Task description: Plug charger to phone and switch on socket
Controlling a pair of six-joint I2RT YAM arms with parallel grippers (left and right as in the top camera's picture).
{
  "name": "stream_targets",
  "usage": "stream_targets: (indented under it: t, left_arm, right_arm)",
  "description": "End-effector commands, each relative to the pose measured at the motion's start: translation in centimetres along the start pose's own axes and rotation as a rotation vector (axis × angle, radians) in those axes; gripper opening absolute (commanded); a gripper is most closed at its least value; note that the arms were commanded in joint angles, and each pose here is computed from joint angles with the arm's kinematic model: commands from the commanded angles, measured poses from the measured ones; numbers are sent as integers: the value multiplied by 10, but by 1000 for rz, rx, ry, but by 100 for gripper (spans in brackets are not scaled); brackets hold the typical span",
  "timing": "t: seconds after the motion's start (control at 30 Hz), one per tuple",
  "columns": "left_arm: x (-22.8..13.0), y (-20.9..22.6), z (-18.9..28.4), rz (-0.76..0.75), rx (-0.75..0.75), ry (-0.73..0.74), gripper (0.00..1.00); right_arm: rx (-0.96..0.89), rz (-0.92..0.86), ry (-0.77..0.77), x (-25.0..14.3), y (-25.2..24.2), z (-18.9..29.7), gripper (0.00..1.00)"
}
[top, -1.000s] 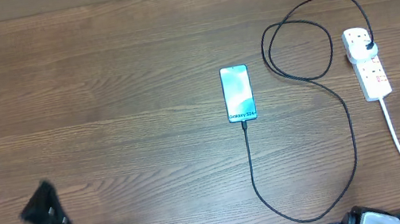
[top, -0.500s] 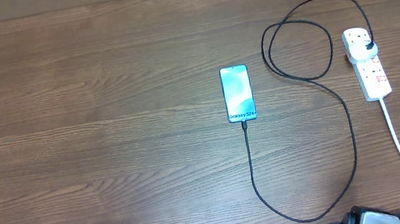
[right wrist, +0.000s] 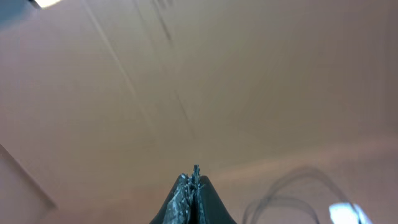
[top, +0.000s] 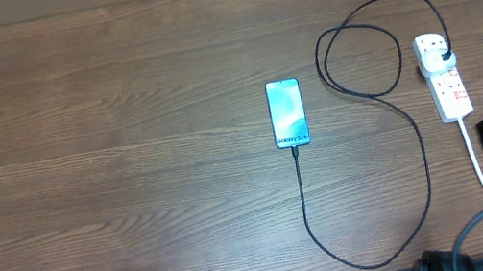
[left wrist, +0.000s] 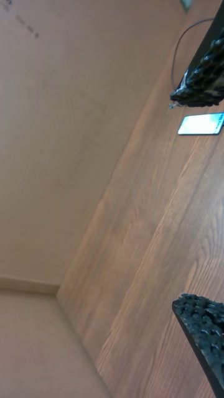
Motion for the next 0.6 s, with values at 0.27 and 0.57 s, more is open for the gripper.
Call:
stream_targets:
  t: [0.27, 0.57]
  left_arm:
    - [-1, 3, 9, 44, 95, -61, 99]
    - [-1, 3, 9, 46, 104, -64, 99]
  right_arm:
    - [100, 71, -32, -27, 23, 48, 4]
    - [210, 122, -202, -34, 50, 140, 4]
Point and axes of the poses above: each gripper's point midway between its finger pads, its own z axis back along the fingers, its own y axis along the line the jaws close on, x = y × z, the point moved 2 cm from there along z, back along the fingers
